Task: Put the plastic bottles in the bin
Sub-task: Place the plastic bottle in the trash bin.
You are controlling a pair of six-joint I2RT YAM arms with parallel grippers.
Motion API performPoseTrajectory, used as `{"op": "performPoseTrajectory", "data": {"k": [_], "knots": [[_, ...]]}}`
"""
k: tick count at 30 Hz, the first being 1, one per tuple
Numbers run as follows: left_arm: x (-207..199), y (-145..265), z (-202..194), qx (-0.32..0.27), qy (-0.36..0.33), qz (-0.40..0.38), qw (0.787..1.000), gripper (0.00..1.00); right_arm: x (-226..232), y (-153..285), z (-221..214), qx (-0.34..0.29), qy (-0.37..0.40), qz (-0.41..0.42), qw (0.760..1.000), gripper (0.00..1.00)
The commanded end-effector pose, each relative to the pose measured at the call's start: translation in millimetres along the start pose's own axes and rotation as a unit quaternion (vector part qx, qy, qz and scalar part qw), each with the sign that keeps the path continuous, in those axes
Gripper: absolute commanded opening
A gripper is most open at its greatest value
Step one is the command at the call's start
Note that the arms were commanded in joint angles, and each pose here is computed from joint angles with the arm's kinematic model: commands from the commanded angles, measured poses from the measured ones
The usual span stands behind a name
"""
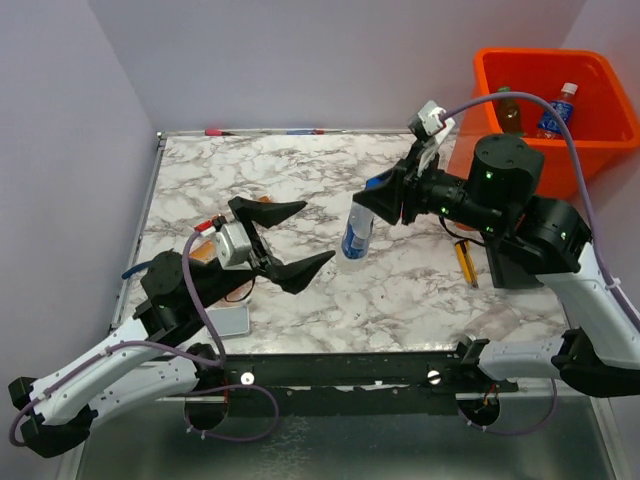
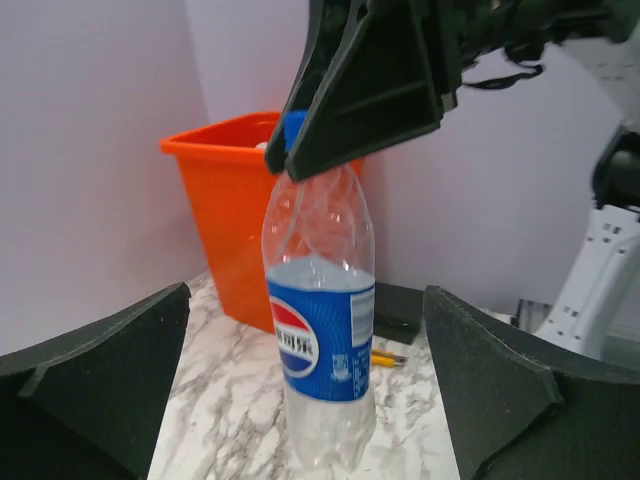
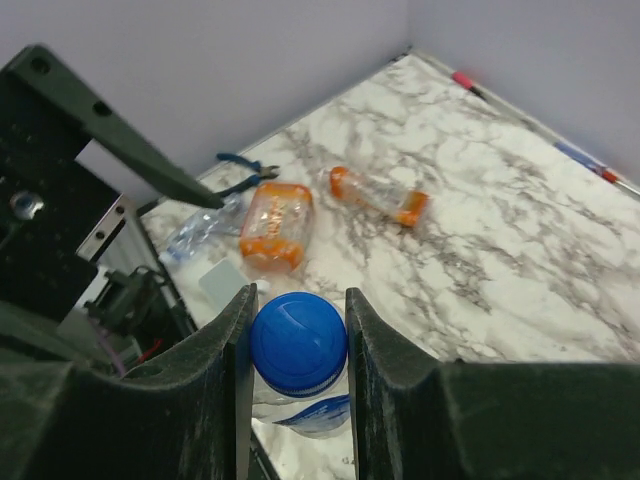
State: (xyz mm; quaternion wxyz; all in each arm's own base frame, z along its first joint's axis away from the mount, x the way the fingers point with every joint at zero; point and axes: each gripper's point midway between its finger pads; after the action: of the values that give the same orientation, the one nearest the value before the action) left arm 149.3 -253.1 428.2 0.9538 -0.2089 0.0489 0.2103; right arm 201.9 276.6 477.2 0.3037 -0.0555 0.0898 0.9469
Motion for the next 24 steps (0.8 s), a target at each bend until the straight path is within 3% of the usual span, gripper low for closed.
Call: {"op": "performPoseTrajectory", "data": {"k": [1, 8, 16, 24], "knots": [[-38, -3, -27, 0.082, 0.034, -0.103, 0.991, 0.99, 55, 39, 24, -0.073, 0.012, 0.155, 0.985, 0.0], [-62, -13, -55, 0.139, 0.077, -0.182, 0.97, 0.99, 84, 42, 27, -0.105, 0.001, 0.237, 0.966, 0.0], [-60, -18, -77, 0.162, 0.095, -0.182, 0.965, 0.99, 97, 36, 20, -0.122, -0.014, 0.268, 0.955, 0.0], [-39, -11, -98, 0.167, 0.098, -0.127, 0.973, 0.81, 73, 23, 17, -0.135, -0.035, 0.188, 0.972, 0.0]]}}
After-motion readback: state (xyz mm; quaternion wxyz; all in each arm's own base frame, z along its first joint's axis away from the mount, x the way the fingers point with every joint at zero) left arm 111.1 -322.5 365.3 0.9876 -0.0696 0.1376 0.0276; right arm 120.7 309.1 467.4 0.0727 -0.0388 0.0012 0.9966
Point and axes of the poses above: each gripper's point midway between its finger pads, its own y axis back along the fingers, its own x axis along the line the jaws close on, z = x × y, and after that the axes turned 15 degrees about y, right-handed
